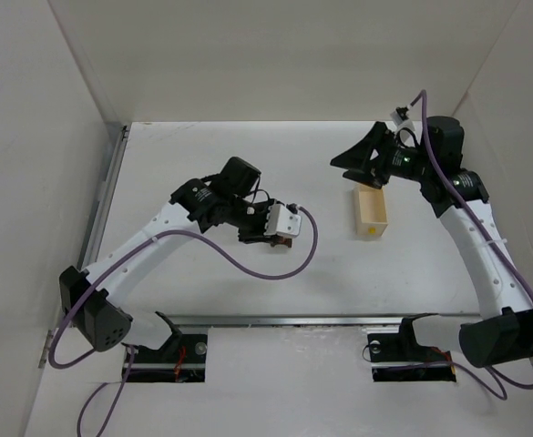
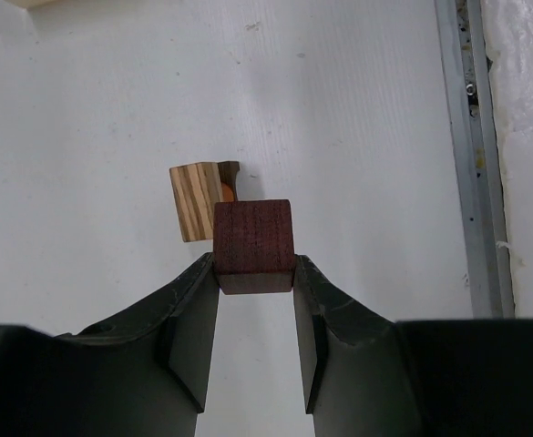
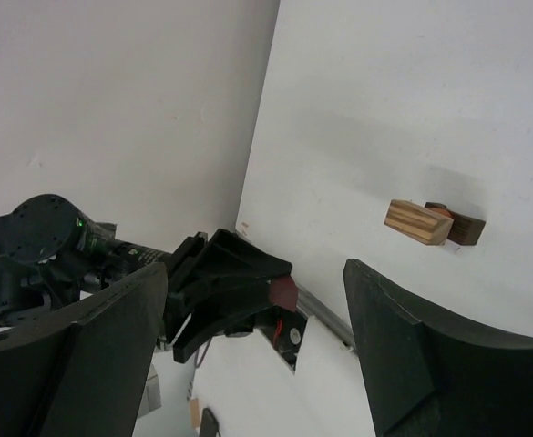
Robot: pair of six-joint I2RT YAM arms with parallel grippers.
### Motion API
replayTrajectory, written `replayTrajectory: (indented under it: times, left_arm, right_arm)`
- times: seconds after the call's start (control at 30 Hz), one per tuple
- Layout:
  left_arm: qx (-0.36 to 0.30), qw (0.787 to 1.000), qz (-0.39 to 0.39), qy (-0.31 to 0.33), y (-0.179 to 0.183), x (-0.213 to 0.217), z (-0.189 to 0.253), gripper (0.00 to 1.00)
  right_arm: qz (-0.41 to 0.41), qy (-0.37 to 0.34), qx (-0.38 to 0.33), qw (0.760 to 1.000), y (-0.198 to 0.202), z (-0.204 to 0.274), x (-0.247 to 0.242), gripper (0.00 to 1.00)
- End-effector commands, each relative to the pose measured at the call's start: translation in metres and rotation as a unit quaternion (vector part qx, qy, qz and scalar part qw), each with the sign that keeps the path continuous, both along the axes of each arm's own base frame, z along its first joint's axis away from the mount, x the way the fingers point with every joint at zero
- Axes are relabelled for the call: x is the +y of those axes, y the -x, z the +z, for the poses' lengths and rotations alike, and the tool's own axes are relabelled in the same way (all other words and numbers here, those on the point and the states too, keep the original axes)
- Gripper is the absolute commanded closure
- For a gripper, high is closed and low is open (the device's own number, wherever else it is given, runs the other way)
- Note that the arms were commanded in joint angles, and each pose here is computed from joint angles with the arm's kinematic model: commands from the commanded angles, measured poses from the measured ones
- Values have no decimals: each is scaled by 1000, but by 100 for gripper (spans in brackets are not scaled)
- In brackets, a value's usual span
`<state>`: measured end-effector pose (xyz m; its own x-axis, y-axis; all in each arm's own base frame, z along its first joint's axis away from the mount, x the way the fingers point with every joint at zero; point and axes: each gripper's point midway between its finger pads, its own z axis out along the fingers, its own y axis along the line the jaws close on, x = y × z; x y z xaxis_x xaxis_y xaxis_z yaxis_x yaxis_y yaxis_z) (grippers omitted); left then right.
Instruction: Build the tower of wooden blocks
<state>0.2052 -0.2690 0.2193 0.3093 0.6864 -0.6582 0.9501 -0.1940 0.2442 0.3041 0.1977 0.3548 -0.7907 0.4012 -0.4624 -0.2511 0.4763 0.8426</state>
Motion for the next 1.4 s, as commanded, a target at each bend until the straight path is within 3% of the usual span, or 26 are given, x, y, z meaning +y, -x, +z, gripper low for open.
replayTrajectory:
  times: [0.0,0.2,0.43,1.03,1.37]
  left_arm:
    - [15,999,-2,29,-1,-4,19,100]
    - [34,999,29,30,-26,-21,-1,100]
    - [-12,996,83,25,-56,-20,-20,100]
    - [32,998,52,8,-55,-34,-58,100]
    - [18,998,60,-32,-63,-24,-80,100]
  right_arm:
    - [-1,5,-21,1000,9,9,-8,16]
    - [-10,11,-21,1000,11,4,-13,16]
    - [-21,22,-19,999,14,-1,-19,16]
    - [-58,42,-27,997,12,0,-40,15]
    - [-61,49,-21,997,12,-6,-42,15]
